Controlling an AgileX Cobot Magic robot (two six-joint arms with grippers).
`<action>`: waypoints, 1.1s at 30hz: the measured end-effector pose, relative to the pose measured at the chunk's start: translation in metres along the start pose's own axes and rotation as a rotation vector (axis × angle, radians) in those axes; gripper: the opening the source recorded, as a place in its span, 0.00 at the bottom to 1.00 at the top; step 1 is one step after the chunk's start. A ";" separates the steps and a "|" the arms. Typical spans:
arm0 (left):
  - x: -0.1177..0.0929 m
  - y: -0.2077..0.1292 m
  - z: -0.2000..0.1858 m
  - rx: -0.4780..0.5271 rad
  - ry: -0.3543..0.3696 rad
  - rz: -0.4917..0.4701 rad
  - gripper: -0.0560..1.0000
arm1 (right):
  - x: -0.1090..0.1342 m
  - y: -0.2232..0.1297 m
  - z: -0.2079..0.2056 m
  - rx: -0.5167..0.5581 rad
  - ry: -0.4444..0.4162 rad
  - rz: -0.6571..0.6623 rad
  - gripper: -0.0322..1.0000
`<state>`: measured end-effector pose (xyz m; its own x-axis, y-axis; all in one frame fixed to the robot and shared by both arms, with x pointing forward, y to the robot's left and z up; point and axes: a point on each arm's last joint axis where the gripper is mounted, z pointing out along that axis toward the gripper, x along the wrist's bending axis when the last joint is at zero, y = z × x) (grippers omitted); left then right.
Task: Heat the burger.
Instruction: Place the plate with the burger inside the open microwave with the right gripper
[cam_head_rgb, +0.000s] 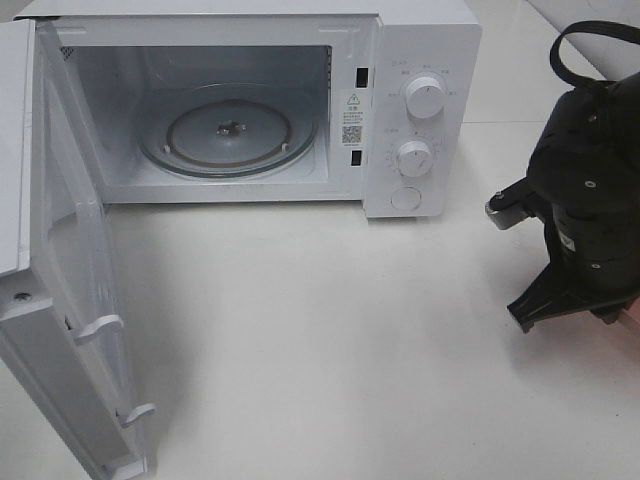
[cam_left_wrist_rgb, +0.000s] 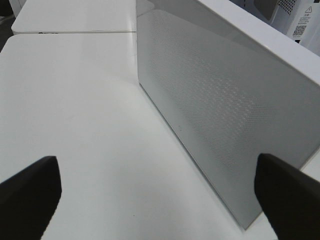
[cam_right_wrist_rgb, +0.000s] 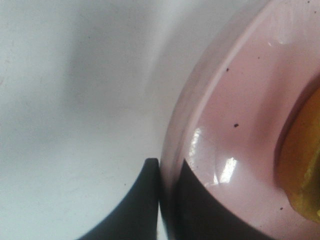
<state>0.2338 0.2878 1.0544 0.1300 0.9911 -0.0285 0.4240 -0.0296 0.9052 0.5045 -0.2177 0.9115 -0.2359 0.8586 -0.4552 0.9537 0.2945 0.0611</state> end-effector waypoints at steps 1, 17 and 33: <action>0.000 0.000 0.000 0.000 0.000 0.000 0.99 | 0.000 0.000 0.000 0.000 0.000 0.000 0.07; 0.000 0.000 0.000 0.000 0.000 0.000 0.99 | 0.008 -0.045 -0.026 -0.036 -0.012 -0.088 0.07; 0.000 0.000 0.000 0.000 0.000 0.000 0.99 | 0.018 -0.080 -0.049 -0.094 -0.011 -0.157 0.07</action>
<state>0.2338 0.2878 1.0544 0.1300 0.9911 -0.0285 0.4240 -0.0296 0.9052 0.4145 -0.2048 0.9421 -0.3781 0.7944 -0.4753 0.8837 0.4628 0.0706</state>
